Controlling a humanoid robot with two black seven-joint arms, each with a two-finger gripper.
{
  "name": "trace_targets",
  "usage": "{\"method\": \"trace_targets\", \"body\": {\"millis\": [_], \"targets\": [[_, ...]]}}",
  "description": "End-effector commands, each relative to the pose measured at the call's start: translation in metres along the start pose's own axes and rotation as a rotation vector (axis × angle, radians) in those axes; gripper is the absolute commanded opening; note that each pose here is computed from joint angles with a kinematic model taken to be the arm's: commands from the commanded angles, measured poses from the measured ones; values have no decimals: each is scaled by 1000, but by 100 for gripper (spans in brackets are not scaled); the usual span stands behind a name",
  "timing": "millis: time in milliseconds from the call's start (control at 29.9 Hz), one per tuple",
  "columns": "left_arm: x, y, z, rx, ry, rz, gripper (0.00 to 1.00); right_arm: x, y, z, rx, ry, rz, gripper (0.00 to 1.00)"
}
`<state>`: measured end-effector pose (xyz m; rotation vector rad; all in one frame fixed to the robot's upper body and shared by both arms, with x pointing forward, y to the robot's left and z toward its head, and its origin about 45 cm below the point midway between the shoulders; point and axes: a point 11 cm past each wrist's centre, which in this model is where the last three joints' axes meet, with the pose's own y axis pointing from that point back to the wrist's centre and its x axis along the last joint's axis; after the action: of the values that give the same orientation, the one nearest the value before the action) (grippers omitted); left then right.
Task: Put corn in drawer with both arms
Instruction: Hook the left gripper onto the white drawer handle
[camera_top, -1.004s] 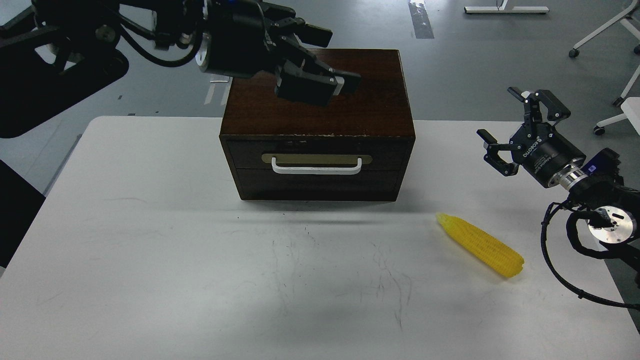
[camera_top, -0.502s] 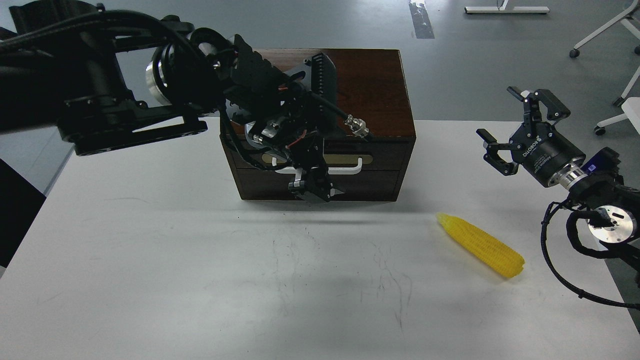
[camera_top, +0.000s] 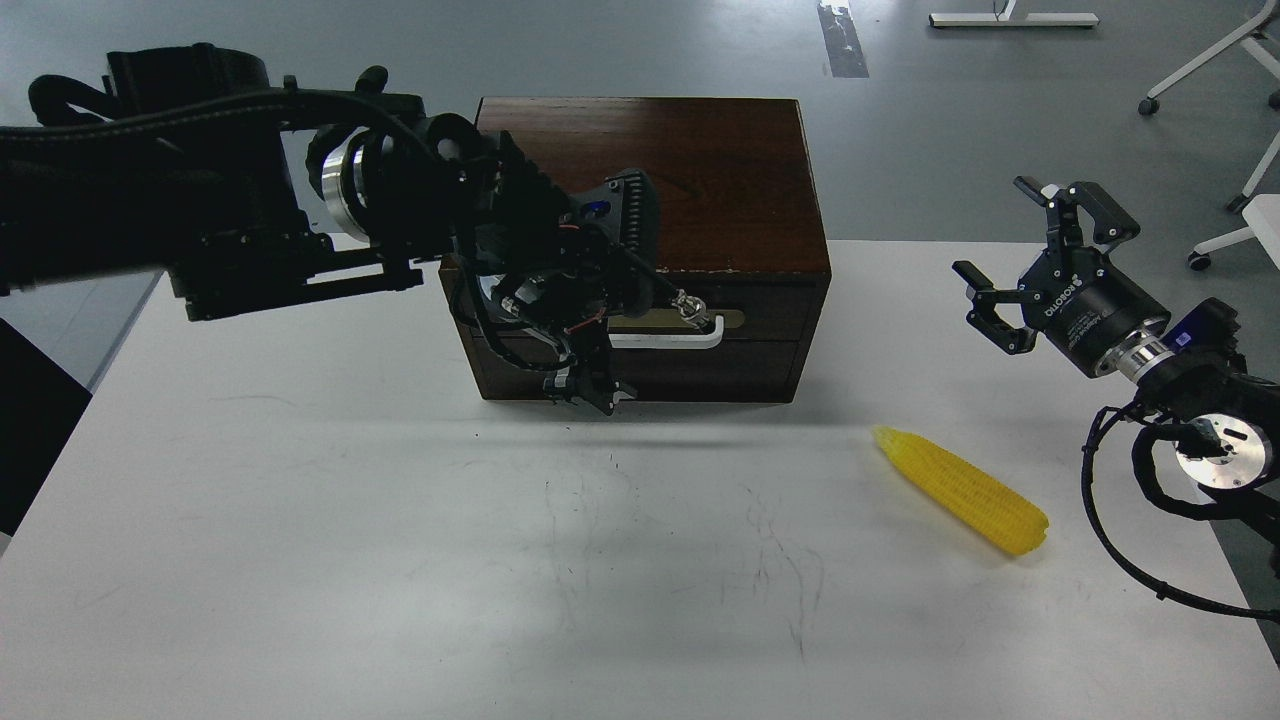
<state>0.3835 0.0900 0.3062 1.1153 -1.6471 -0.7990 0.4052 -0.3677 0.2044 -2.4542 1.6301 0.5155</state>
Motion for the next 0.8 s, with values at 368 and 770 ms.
{"method": "trace_targets", "body": {"millis": [368, 770], "targets": [[-10, -19, 1, -11, 10, -52, 98, 1, 1, 0, 1, -1, 3, 100], [-6, -29, 5, -26, 7, -53, 98, 1, 1, 0, 1, 0, 4, 100]]}}
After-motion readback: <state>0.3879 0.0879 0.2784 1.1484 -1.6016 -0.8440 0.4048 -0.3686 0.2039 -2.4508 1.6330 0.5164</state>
